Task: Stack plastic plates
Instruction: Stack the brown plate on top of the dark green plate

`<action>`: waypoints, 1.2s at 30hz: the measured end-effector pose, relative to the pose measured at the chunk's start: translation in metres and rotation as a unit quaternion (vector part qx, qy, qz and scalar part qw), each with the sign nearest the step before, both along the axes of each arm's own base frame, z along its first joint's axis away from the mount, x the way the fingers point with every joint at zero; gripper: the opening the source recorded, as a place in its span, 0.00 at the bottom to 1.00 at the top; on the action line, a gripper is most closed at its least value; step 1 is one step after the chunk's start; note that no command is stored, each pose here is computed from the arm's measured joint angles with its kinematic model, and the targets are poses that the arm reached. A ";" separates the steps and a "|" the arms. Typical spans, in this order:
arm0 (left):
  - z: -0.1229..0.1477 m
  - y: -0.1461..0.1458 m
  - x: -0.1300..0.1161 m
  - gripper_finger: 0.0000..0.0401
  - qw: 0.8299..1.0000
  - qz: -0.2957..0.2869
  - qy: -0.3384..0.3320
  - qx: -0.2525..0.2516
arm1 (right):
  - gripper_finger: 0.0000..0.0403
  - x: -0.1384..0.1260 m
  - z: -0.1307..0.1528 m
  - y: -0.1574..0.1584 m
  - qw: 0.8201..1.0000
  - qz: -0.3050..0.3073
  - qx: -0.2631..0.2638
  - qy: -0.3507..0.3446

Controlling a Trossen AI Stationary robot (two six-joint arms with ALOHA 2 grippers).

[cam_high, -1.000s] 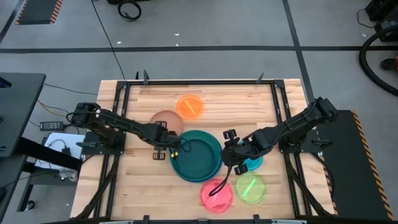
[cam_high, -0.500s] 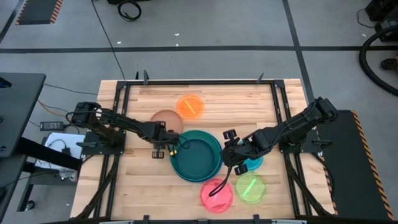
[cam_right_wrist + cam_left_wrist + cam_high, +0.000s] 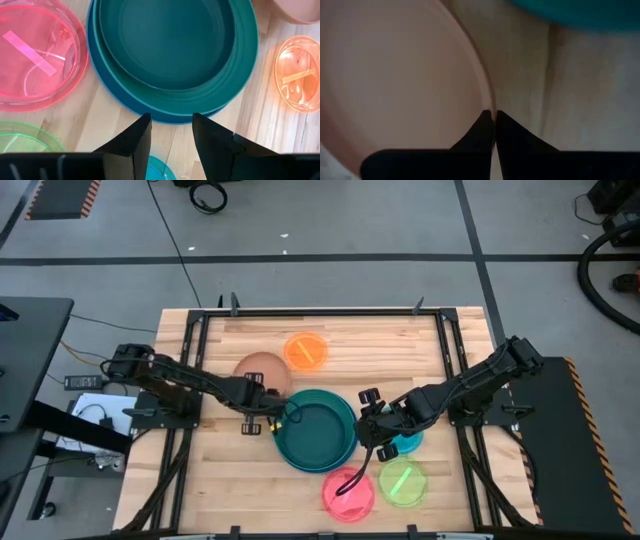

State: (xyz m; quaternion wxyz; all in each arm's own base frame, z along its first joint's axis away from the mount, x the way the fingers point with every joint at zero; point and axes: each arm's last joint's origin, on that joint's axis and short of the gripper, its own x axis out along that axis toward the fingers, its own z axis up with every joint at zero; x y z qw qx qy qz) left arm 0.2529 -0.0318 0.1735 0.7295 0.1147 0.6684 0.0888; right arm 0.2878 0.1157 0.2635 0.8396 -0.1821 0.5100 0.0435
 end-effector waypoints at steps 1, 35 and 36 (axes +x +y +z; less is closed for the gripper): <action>0.005 -0.002 0.001 0.03 1.000 -0.003 -0.010 0.000 | 0.38 0.000 0.000 0.000 1.000 0.000 0.000 -0.001; 0.047 -0.129 0.103 0.03 0.969 -0.222 -0.092 -0.059 | 0.38 -0.014 -0.005 -0.007 0.996 -0.047 -0.024 0.065; 0.045 -0.131 0.103 0.03 0.969 -0.227 -0.081 -0.062 | 0.38 -0.014 -0.005 -0.007 0.997 -0.046 -0.024 0.065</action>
